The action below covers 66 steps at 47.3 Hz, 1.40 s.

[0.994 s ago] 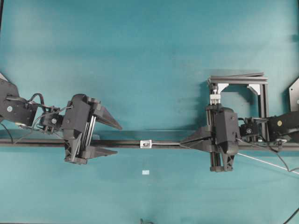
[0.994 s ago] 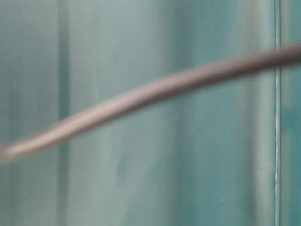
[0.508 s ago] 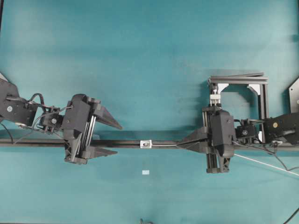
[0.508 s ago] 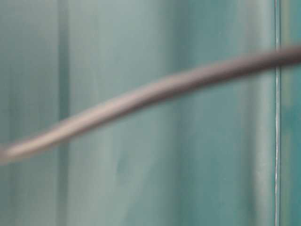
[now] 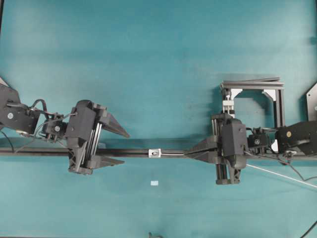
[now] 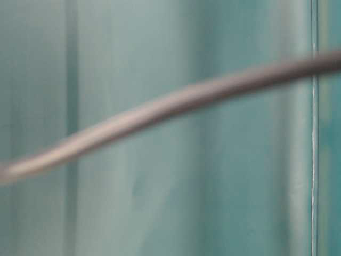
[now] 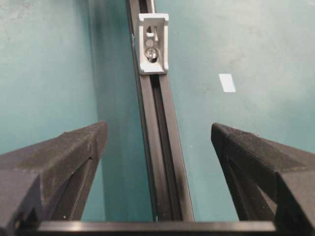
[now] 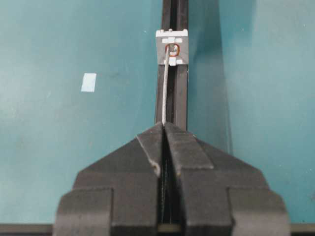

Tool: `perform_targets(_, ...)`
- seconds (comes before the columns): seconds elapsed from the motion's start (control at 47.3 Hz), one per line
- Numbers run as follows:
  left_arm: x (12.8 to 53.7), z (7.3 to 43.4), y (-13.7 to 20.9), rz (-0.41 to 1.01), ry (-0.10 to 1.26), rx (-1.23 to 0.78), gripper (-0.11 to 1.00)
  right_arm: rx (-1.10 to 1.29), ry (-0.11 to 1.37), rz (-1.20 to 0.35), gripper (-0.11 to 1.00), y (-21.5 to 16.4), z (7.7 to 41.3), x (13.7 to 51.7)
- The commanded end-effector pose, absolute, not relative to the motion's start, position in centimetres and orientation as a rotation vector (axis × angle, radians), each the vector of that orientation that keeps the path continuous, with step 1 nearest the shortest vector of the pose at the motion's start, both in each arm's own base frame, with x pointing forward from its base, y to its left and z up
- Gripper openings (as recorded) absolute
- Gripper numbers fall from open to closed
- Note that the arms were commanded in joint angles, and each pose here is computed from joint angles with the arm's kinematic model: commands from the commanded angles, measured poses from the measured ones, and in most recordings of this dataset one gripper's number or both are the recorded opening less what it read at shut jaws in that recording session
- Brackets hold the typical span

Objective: Insert the wire through the hole in the metal fitting marked with a red label.
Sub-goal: 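Push the wire tip leftward through the fitting's red-marked hole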

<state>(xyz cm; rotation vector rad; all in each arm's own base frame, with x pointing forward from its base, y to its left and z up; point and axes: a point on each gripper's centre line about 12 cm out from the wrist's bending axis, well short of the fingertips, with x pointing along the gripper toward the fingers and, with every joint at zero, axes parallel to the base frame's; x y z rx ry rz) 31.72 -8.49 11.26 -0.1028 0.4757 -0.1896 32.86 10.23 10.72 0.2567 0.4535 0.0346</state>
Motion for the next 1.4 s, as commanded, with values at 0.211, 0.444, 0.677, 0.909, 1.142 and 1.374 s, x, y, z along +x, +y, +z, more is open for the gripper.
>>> perform_targets(0.211, 32.2, 12.1, -8.7, -0.197, 0.442, -0.106, 0.75, 0.262, 0.418, 0.029, -0.01, 10.1, 11.4, 34.0)
perform_targets(0.444, 32.3, 12.1, -8.7, -0.197, 0.441, -0.106, 0.75, 0.247, 0.413, 0.023, -0.01, 10.0, 11.4, 34.5)
perform_targets(0.677, 32.3, 12.1, -8.7, -0.197, 0.439, -0.106, 0.75, 0.222, 0.404, 0.02, -0.01, 9.8, 11.5, 35.1)
perform_targets(0.909, 32.6, 12.4, -8.8, -0.198, 0.43, -0.108, 0.75, 0.216, 0.399, 0.013, -0.01, 9.6, 11.4, 35.7)
perform_targets(1.142, 32.8, 12.6, -8.9, -0.199, 0.423, -0.109, 0.75, 0.216, 0.397, 0.011, -0.01, 9.7, 11.3, 36.3)
perform_targets(1.374, 33.2, 12.7, -9.0, -0.199, 0.418, -0.11, 0.75, 0.208, 0.393, 0.014, -0.01, 9.9, 11.3, 36.7)
